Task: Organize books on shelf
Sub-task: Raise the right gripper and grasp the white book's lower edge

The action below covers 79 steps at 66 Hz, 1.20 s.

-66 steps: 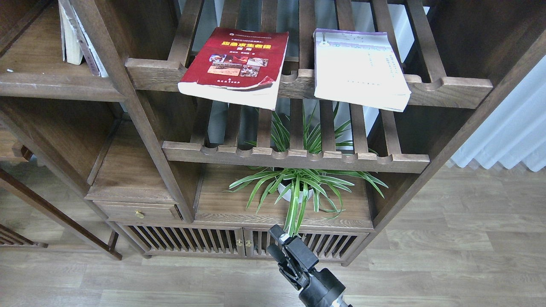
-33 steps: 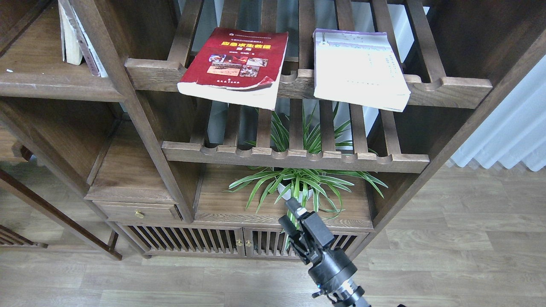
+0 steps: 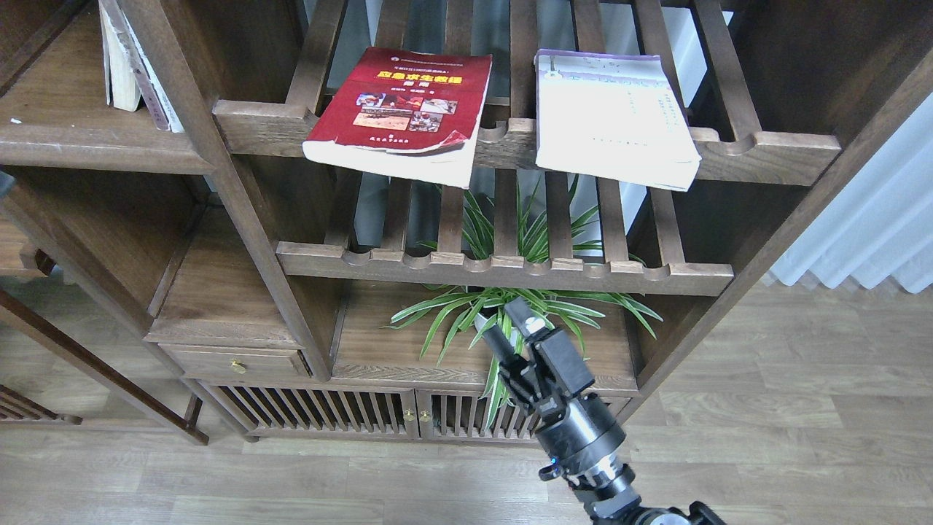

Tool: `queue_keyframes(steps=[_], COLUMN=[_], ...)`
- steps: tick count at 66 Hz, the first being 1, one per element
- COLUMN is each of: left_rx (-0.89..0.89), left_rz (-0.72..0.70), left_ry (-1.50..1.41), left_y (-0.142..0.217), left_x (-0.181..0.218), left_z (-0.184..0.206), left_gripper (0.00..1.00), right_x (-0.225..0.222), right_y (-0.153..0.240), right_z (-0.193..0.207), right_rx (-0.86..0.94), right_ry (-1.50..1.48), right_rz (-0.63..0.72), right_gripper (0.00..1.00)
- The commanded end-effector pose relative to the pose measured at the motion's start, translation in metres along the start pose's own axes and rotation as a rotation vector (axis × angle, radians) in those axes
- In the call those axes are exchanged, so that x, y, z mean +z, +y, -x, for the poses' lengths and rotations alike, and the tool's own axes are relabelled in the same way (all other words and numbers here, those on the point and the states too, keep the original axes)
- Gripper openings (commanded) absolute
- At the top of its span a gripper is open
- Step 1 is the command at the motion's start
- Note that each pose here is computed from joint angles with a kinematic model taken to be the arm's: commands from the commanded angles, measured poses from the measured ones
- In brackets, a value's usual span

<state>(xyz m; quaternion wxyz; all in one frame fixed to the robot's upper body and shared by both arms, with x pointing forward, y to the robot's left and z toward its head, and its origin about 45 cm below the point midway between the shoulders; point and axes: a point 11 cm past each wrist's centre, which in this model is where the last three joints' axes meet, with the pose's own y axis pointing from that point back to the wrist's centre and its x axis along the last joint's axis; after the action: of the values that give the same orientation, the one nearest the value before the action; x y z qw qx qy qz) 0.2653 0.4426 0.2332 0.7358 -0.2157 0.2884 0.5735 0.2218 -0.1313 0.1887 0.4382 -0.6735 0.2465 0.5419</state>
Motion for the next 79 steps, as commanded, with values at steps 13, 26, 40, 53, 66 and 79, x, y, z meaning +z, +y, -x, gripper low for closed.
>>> queue_keyframes(steps=[13, 26, 40, 53, 66, 79], left_rx=[0.023, 0.029, 0.028, 0.027, 0.026, 0.025], left_rz=[0.012, 0.011, 0.015, 0.021, 0.025, 0.039], left_ry=[0.003, 0.005, 0.002, 0.005, 0.004, -0.002], left_y=[0.003, 0.004, 0.003, 0.003, 0.002, 0.003], left_x=[0.003, 0.003, 0.005, 0.007, 0.009, 0.015], left_z=[-0.007, -0.009, -0.009, -0.009, -0.009, -0.009], left_gripper=[1.00, 1.00, 1.00, 1.00, 1.00, 1.00], right_x=[-0.009, -0.033, -0.040, -0.063, -0.084, -0.108], right_y=[-0.025, -0.040, -0.049, -0.056, -0.062, -0.062], right_z=[0.025, 0.040, 0.044, 0.045, 0.045, 0.049], right_rx=[-0.102, -0.159, -0.168, -0.118, -0.086, -0.075], right_ry=[0.041, 0.101, 0.120, 0.157, 0.201, 0.246], right_rz=[0.018, -0.016, -0.019, -0.070, -0.094, -0.128], right_gripper=[0.98, 0.98, 0.99, 0.99, 0.99, 0.96])
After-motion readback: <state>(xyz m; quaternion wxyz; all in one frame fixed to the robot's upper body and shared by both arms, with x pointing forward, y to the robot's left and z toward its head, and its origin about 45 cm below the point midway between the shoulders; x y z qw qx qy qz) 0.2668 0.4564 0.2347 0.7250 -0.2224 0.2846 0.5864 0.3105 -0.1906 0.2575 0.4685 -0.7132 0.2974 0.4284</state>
